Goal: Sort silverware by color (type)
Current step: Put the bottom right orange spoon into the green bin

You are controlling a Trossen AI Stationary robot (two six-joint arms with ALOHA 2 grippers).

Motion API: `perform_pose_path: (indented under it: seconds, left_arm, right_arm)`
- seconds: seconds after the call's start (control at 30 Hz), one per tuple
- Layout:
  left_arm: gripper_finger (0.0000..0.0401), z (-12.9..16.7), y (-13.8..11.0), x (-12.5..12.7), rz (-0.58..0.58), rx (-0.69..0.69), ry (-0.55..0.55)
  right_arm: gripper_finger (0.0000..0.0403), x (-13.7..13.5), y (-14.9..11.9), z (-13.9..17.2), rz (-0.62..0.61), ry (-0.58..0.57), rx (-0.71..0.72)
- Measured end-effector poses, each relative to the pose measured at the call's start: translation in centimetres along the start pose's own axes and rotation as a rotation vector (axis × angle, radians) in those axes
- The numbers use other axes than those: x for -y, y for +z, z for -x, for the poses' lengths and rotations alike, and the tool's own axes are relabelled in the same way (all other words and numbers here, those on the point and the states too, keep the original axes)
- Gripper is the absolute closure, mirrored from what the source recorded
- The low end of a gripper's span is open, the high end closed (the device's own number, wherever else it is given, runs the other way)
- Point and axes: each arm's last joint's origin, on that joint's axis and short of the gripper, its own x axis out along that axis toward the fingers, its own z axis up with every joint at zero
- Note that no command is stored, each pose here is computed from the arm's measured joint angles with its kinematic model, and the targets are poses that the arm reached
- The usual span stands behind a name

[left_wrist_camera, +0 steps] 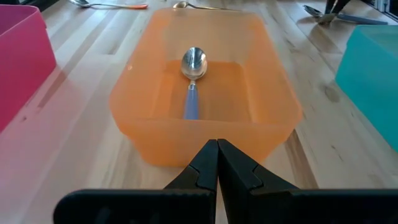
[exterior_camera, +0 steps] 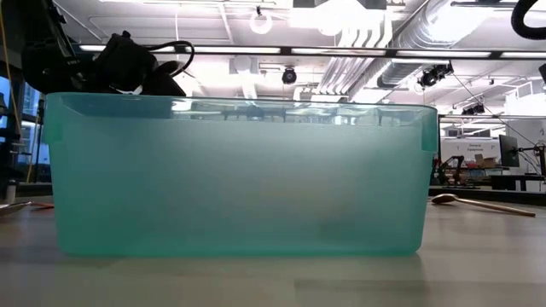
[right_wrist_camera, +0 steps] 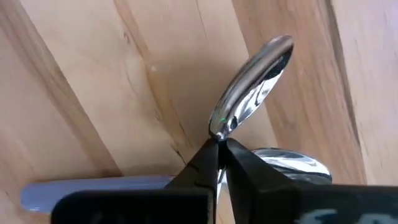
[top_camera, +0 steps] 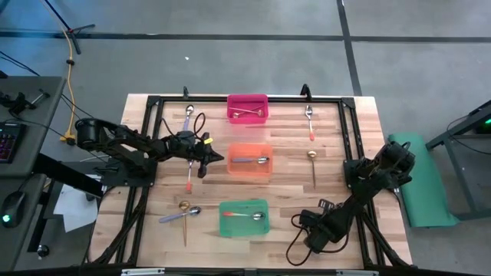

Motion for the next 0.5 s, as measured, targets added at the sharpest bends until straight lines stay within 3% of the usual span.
perform_pose_path:
  seconds: [0.33,0.5]
  left_arm:
    - [0.0401,0.0,0.2,0.2,-0.009,0.019,0.006]
    - [0.0401,0.0,0.3,0.1,-0.008,0.03,0.008]
  right_arm:
    - [0.0403,-1.1,1.8,4.2,0.014,-0.013,0.05]
    - [0.0403,-2.0,5.0,7.4,0.007,0.035,0.21]
